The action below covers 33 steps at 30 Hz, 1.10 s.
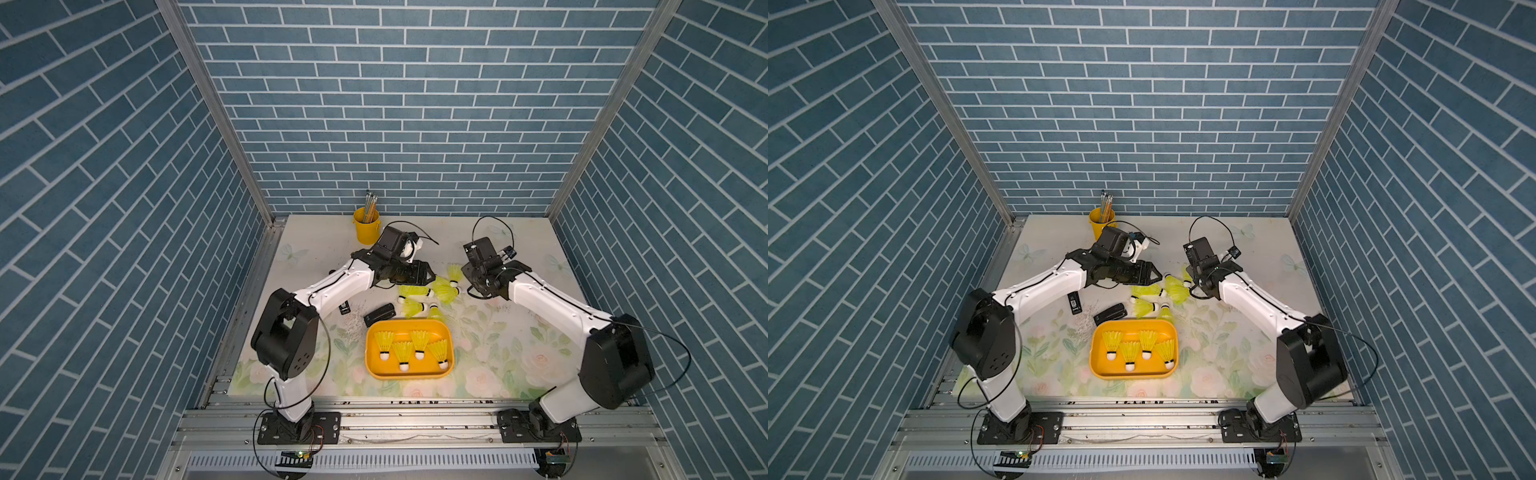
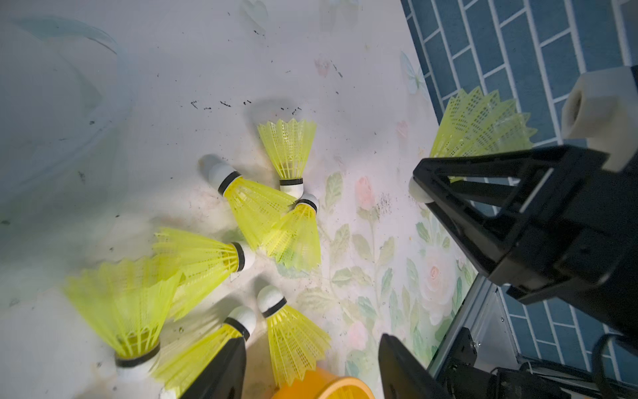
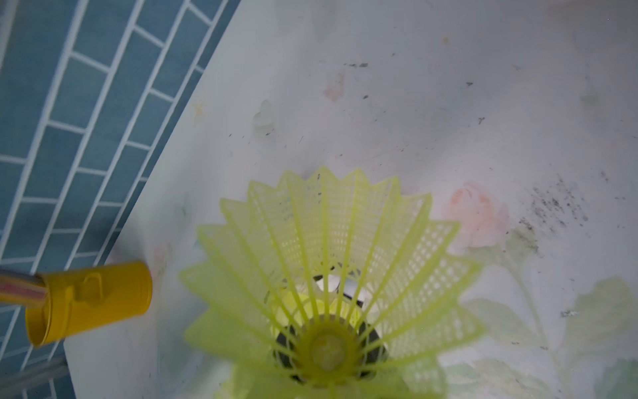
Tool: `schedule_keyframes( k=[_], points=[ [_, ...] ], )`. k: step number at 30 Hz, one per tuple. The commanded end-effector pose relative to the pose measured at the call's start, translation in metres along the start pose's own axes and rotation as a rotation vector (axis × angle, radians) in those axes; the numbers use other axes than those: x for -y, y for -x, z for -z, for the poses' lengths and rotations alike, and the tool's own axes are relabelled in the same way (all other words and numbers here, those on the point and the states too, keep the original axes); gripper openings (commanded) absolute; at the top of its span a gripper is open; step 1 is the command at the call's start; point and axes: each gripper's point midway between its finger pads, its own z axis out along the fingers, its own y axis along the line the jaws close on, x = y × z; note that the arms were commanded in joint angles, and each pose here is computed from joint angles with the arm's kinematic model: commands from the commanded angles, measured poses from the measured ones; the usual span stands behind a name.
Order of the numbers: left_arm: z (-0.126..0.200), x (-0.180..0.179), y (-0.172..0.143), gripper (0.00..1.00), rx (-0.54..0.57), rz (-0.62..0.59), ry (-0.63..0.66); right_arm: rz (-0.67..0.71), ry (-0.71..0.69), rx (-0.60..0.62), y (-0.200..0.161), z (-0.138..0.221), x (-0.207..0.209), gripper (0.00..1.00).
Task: Put the shuttlecocks into the storage box
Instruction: Pick up the shuttlecock at the center of the board, then place the shuttlecock in the storage box.
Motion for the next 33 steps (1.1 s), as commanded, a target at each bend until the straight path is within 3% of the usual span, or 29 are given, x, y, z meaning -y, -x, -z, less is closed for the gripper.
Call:
schedule_keyframes(
  k=[1,14,22,33],
  points=[
    [0.023,-0.002,-0.002,0.67,0.062,0.026,0.032,0.244,0.08,-0.043,-0.027,0.02,-0.002,0.08],
    [0.095,-0.029,-0.074,0.67,0.12,0.129,0.17,0.583,0.416,-0.276,-0.15,0.092,-0.025,0.08],
    [0.137,-0.052,-0.133,0.68,0.143,0.229,0.25,0.76,0.609,-0.424,-0.239,0.118,-0.045,0.1],
    [0.169,-0.062,-0.185,0.67,0.121,0.324,0.277,0.873,0.654,-0.611,-0.315,0.121,-0.036,0.11]
  ],
)
